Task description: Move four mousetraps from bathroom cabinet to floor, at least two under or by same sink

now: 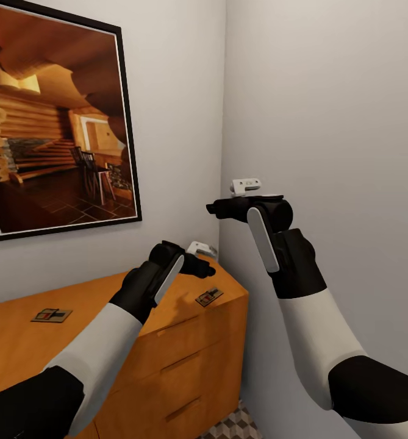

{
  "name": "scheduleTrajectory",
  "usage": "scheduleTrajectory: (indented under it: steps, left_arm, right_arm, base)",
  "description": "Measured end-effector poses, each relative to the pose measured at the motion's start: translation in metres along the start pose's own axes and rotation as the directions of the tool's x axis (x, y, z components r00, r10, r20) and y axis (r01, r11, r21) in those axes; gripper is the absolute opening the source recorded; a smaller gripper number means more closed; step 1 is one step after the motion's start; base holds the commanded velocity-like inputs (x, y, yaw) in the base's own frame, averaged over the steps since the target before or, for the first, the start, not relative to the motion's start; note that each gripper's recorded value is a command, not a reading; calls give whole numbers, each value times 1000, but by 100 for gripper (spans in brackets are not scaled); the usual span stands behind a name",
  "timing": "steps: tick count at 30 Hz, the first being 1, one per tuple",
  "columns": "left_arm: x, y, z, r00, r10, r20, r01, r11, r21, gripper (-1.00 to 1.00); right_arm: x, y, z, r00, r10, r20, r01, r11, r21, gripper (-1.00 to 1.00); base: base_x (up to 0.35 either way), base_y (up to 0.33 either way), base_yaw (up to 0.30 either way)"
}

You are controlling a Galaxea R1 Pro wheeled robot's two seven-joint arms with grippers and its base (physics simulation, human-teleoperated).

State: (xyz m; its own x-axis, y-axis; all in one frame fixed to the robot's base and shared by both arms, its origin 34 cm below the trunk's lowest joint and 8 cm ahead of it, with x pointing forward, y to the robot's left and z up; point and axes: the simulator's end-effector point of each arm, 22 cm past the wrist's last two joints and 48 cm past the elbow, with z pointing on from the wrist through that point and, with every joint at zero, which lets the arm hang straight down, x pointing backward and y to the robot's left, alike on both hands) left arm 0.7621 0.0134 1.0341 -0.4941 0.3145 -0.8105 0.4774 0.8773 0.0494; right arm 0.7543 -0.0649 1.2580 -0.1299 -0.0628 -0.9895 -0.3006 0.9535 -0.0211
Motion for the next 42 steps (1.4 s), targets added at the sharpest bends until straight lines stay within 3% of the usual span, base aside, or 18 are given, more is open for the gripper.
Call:
scheduleTrajectory:
  steps: [8,16,25,42]
  left_arm:
    - [2,-1,3,1000,-12,-13,12,1000,10,100]
    - [30,5,18,996,-32,-88,32,999,5,100]
    - [43,8,23,991,-41,-127,41,999,1,100]
    - [38,9,21,991,-38,-125,39,999,-1,100]
  right_arm:
    - [0,0,0,1000,0,0,0,1000,0,100]
    - [0,0,0,1000,1,0,-1,1000,0,100]
    - [0,0,0,1000,1,0,-1,1000,0,100]
    - [0,0,0,1000,2,0,-2,1000,0,100]
  base:
    - [0,0,0]
    - [0,0,0]
    - [0,0,0]
    - [0,0,0]
